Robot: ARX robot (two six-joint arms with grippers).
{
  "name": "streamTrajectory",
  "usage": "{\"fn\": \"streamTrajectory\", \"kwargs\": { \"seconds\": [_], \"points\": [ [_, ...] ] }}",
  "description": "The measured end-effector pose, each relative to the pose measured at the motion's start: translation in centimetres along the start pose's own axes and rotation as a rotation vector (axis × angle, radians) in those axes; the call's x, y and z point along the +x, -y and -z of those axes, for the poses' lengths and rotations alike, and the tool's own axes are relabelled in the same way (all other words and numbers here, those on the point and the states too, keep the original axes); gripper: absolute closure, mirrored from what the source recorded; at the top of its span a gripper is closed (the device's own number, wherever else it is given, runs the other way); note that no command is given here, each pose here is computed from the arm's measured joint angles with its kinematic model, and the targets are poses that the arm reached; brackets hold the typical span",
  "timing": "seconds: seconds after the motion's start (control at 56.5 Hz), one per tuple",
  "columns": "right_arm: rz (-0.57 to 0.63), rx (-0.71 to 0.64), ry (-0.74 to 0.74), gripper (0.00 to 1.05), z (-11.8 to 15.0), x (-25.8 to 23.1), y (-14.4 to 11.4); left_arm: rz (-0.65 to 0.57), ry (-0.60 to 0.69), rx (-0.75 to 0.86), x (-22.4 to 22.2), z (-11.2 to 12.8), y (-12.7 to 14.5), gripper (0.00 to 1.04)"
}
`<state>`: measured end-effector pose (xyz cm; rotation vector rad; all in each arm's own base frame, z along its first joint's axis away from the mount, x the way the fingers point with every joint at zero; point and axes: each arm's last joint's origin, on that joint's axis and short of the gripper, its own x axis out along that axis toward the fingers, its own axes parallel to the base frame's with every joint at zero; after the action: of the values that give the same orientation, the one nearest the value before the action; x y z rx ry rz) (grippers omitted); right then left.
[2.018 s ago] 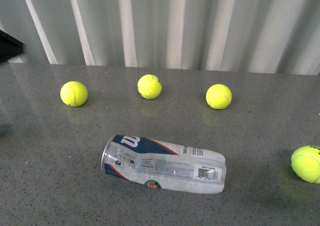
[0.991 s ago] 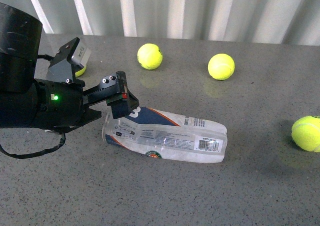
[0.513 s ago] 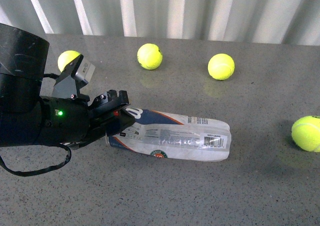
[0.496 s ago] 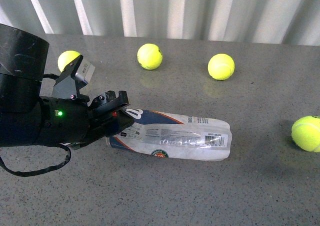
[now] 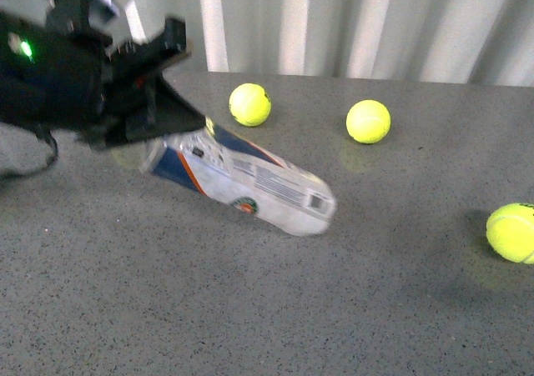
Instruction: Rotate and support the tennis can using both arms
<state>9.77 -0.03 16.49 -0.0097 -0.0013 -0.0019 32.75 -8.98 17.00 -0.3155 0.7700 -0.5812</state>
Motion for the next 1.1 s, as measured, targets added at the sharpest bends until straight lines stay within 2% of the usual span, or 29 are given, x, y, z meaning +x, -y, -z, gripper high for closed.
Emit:
{"fn": "streamTrajectory", "kwargs": {
  "seconds": [0.106, 0.177, 0.23, 0.301, 0.407, 0.513, 0.673, 0.973, 1.097],
  "points": [
    [0.0, 0.0, 0.0, 0.07, 0.0, 0.0, 0.0, -0.024, -0.005, 0.346, -4.3, -4.9, 4.3, 1.01],
    [0.0, 0.0, 0.0, 0.07, 0.0, 0.0, 0.0, -0.033, -0.022, 0.503, -5.9, -6.8, 6.4, 1.01],
    [0.0, 0.0, 0.0, 0.07, 0.0, 0.0, 0.0, -0.018, -0.055, 0.678, -7.3, -8.3, 8.4, 1.01],
    [0.0, 0.0, 0.0, 0.07, 0.0, 0.0, 0.0, -0.019, -0.102, 0.823, -8.4, -9.2, 10.0, 1.01],
    [0.0, 0.0, 0.0, 0.07, 0.0, 0.0, 0.0, -0.029, -0.211, 1.072, -9.1, -9.3, 11.5, 1.01],
    [0.0, 0.0, 0.0, 0.07, 0.0, 0.0, 0.0, 0.064, -0.357, 1.255, -8.5, -8.4, 12.6, 1.01],
    [0.0, 0.0, 0.0, 0.07, 0.0, 0.0, 0.0, 0.021, -0.426, 1.408, -5.7, -7.8, 12.8, 1.01],
    [0.0, 0.0, 0.0, 0.07, 0.0, 0.0, 0.0, 0.08, -0.488, 1.461, -1.5, -4.5, 12.7, 1.01],
    [0.0, 0.0, 0.0, 0.07, 0.0, 0.0, 0.0, 0.091, -0.511, 1.473, -0.8, -4.2, 12.5, 1.01]
  ]
}}
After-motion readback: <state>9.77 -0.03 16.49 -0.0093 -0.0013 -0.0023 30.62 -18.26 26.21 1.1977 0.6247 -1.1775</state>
